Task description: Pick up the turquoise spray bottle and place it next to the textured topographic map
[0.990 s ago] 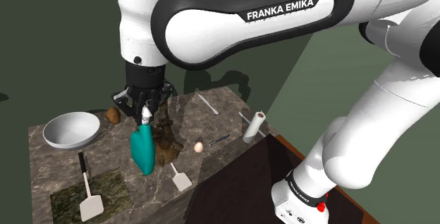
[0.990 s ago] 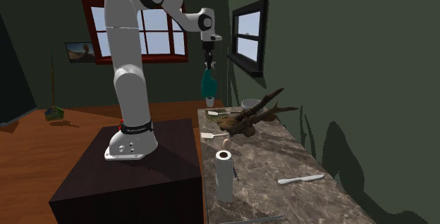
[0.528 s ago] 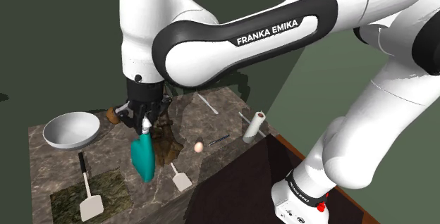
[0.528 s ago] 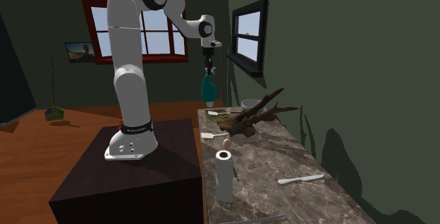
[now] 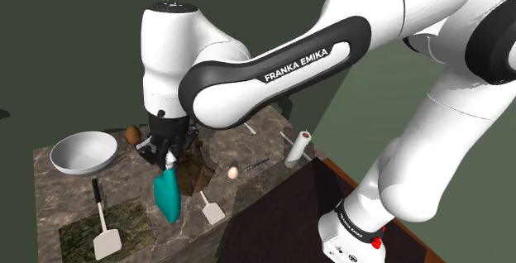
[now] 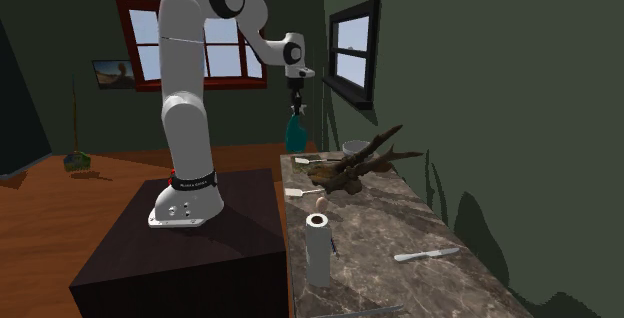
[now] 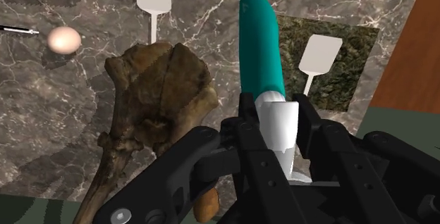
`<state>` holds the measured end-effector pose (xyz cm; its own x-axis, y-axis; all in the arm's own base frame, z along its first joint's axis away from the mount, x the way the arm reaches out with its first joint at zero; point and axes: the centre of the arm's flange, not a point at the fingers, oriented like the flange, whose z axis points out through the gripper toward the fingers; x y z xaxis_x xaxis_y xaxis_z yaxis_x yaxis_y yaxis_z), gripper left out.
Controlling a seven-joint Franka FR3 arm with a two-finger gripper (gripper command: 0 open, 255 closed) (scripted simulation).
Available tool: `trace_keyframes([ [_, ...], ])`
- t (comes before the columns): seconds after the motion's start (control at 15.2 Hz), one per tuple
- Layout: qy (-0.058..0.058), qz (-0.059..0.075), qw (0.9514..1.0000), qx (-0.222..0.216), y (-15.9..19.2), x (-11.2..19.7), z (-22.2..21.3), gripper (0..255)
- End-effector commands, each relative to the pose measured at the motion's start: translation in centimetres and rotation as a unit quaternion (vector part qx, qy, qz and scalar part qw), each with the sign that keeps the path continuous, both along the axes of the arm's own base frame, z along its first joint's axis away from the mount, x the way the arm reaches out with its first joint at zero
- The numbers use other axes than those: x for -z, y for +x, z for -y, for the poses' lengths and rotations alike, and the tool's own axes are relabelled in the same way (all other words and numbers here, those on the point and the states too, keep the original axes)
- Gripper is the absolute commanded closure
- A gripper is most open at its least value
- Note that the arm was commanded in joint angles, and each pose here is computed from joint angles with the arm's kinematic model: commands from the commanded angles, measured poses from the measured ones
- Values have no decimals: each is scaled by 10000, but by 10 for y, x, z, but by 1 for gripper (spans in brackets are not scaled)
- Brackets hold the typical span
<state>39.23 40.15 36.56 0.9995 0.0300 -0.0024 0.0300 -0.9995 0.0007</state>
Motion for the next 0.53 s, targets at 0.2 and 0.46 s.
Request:
trace_keyframes([
  [0.2, 2, 3, 10000, 0, 0, 25, 0, 255],
  [0.46, 2, 3, 10000, 0, 0, 46, 0, 255],
])
